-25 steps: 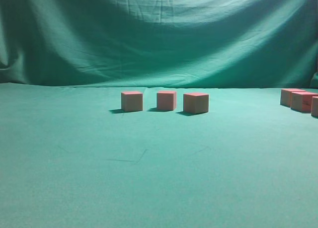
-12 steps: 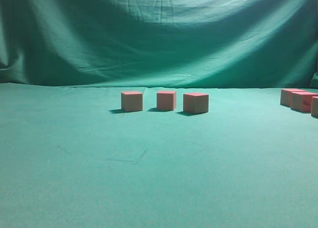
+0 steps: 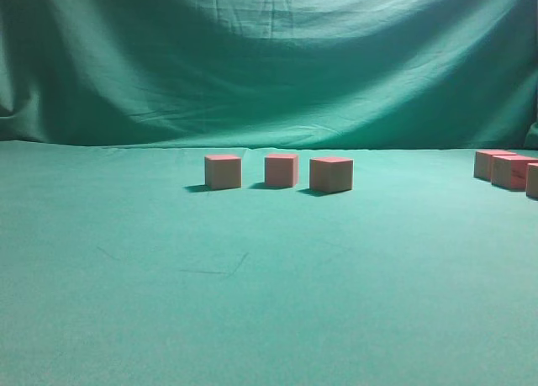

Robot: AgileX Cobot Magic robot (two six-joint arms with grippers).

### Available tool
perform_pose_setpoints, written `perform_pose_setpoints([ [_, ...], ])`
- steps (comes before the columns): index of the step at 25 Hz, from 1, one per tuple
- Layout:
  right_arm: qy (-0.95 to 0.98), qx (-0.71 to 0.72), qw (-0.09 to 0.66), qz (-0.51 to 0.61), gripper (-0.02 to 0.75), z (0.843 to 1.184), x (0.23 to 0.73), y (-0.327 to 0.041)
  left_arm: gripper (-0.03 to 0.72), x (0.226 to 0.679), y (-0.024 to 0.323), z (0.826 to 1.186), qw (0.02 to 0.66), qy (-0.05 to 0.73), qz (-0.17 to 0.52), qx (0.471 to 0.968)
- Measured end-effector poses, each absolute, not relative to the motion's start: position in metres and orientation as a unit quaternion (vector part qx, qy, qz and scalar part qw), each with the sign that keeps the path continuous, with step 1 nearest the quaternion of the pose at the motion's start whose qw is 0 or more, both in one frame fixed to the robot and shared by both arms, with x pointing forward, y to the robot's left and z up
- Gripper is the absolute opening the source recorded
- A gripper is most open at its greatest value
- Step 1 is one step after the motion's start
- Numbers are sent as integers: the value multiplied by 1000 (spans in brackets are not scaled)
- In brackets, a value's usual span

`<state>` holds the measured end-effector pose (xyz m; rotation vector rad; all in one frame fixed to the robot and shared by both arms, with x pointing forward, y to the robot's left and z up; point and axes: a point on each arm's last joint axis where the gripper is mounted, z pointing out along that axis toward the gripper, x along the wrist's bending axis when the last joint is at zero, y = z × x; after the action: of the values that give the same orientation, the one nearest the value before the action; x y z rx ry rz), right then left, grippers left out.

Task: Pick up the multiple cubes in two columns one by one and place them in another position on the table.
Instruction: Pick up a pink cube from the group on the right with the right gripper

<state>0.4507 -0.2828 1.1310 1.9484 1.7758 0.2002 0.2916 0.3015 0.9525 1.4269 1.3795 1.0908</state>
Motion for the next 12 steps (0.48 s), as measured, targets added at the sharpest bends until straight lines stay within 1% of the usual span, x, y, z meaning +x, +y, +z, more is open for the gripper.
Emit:
perform_pose_setpoints([
  [3,637,738,216,55,515,1102,449,-298,0,292,301,953,425,552,436,570],
  [6,649,737,182,60,515,1079,452,-300,0,292,301,953,425,552,436,570],
  [12,689,710,140,28,515,1050,469,-298,0,292,301,953,425,552,436,570],
])
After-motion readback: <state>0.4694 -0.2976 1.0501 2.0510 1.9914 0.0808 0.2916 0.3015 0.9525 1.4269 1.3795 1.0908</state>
